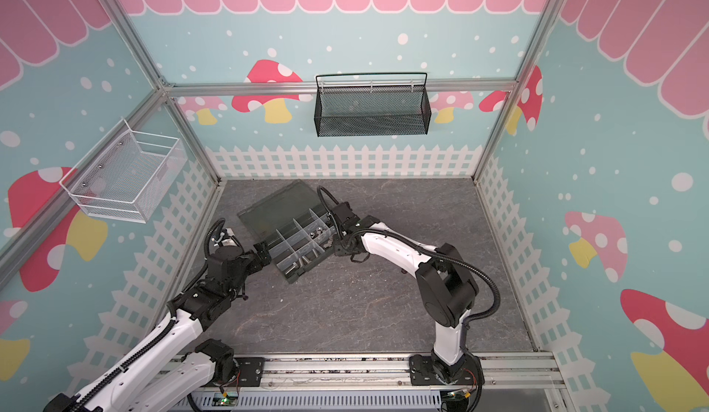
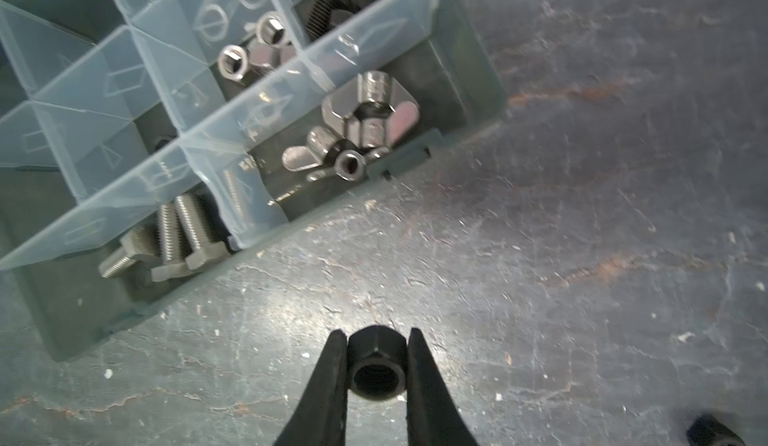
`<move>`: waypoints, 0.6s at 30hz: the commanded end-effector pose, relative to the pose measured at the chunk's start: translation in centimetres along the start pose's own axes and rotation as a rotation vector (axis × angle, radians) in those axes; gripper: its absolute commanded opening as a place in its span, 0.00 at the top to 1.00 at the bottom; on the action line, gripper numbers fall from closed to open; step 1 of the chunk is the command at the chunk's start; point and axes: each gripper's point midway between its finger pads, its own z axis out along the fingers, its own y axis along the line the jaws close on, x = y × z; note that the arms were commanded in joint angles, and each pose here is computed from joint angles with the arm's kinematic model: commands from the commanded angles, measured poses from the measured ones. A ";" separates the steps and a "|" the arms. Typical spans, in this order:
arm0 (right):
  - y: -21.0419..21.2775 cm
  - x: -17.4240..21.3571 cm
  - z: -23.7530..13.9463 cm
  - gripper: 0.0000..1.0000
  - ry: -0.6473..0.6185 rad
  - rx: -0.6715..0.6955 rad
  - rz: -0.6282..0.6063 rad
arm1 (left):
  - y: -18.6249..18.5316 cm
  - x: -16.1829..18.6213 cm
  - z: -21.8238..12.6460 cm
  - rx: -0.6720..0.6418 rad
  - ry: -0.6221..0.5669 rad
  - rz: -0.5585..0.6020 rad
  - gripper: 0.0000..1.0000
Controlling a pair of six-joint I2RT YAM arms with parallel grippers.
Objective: Sort the screws and nuts into containers
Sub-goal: 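Lift and carry the black nut with the right gripper over the organizer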
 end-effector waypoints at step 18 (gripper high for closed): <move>11.9 -5.5 4.2 1.00 -0.096 -0.138 -0.243 | 0.2 0.5 0.3 0.004 0.004 -0.034 0.00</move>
